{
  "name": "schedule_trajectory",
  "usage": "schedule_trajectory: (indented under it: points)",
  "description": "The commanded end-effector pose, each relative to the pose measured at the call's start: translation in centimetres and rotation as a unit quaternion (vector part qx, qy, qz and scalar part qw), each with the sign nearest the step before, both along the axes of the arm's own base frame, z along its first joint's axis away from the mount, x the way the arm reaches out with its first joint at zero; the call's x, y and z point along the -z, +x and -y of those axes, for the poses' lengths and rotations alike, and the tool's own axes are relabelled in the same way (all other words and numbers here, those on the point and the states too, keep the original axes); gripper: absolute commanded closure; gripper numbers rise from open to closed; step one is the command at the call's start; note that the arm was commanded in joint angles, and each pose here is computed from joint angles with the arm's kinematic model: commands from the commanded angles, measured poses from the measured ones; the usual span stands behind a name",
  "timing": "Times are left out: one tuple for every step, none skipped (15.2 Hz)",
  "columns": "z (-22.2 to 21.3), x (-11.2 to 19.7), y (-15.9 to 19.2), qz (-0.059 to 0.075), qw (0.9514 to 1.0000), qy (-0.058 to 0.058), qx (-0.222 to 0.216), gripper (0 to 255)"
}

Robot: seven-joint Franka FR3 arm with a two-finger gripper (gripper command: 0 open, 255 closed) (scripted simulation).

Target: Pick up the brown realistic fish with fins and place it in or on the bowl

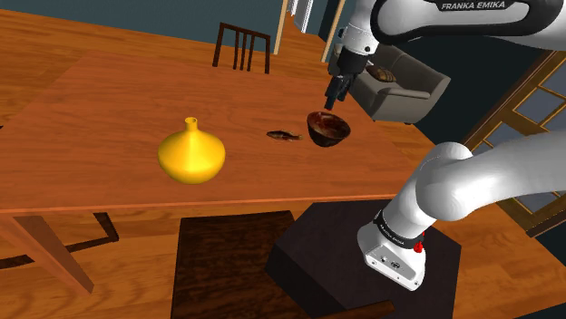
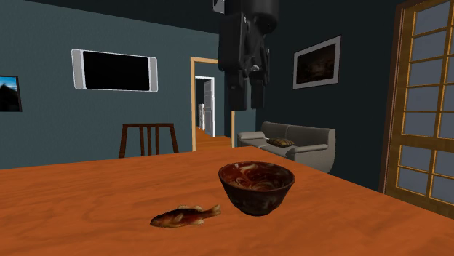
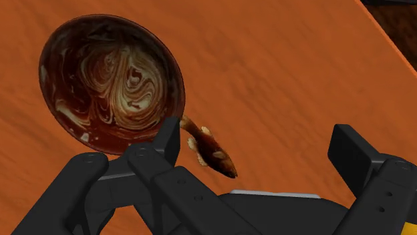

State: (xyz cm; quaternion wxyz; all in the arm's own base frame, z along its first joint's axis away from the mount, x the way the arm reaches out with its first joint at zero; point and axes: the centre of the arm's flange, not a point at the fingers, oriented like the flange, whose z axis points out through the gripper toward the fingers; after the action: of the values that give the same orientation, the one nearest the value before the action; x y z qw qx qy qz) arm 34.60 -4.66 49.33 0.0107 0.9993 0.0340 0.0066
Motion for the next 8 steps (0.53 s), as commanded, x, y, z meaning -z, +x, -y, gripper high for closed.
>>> schedule_trajectory:
  points:
    - [0.8, 1.9, 1.3, 0.002, 0.9993, 0.001, -0.038, 0]
    - [1.1, 3.0, 2.0, 0.002, 0.9984, 0.001, -0.056, 0]
    - [1.4, 4.0, 2.7, 0.002, 0.9973, 0.001, -0.074, 0]
    - [1.7, 5.1, 3.4, 0.003, 0.9958, 0.002, -0.092, 0]
    - [2.0, 6.1, 4.2, 0.003, 0.994, 0.002, -0.11, 0]
    - [2.2, 7.2, 4.9, 0.003, 0.9918, 0.003, -0.127, 0]
    - [2.4, 8.3, 5.7, 0.004, 0.9894, 0.003, -0.145, 0]
    - [2.6, 9.3, 6.4, 0.004, 0.9866, 0.003, -0.163, 0]
